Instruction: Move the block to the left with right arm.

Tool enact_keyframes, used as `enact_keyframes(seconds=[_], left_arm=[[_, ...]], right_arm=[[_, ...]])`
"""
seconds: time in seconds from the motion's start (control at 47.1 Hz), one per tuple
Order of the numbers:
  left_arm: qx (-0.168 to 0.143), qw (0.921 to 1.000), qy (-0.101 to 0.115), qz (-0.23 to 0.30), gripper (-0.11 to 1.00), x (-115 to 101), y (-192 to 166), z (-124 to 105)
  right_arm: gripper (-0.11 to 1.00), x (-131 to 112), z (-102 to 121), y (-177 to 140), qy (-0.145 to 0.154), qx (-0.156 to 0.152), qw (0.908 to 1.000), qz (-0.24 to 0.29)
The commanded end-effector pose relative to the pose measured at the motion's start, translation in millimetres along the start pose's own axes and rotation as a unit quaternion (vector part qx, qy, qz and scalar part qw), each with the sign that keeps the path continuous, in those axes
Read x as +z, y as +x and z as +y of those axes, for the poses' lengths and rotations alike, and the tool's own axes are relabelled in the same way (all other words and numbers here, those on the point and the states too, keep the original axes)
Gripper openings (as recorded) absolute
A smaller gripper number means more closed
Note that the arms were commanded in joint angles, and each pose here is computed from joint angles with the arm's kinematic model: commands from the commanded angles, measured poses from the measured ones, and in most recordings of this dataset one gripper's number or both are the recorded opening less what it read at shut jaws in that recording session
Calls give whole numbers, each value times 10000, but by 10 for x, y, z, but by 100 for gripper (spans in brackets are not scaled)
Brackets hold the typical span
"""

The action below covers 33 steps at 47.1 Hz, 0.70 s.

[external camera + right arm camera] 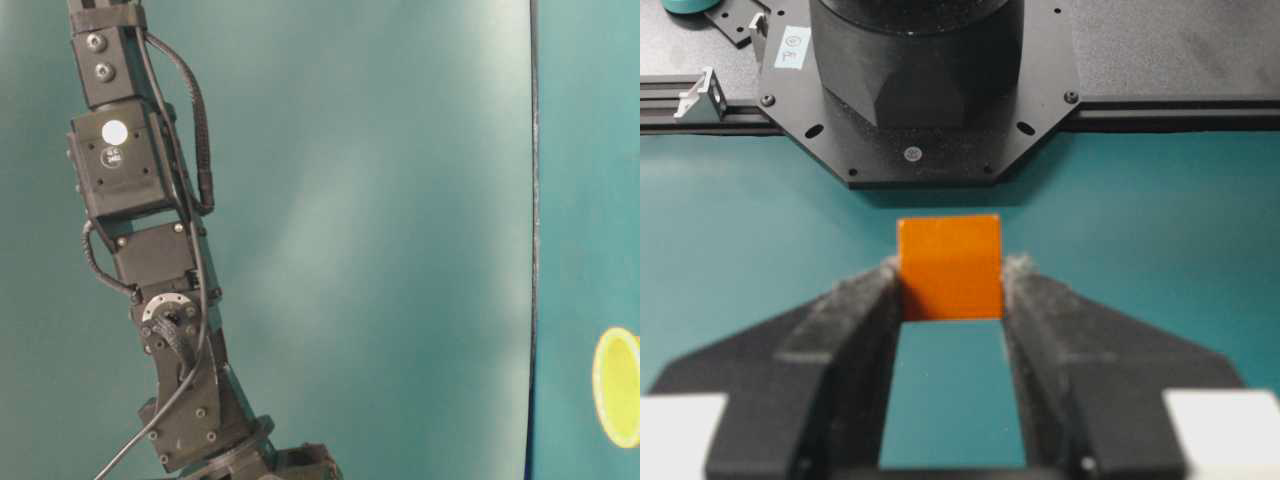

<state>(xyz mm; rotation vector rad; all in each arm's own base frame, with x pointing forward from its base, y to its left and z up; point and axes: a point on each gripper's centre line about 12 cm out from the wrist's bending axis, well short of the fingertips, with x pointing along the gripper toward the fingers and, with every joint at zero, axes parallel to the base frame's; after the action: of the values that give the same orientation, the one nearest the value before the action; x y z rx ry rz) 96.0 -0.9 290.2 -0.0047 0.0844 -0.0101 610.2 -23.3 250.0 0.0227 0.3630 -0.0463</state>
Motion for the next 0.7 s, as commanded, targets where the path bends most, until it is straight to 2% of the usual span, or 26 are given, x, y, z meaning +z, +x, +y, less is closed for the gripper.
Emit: enact_keyframes(seconds=[0.0,0.68], left_arm=[[-8,10000,8,-84,0,80,-16,-2],[-12,10000,15,-92,0,82,-16,-3]], right_arm=[[39,253,13,-101,-1,13,9995,-307],[39,255,13,-101,-8,12,9995,-314]])
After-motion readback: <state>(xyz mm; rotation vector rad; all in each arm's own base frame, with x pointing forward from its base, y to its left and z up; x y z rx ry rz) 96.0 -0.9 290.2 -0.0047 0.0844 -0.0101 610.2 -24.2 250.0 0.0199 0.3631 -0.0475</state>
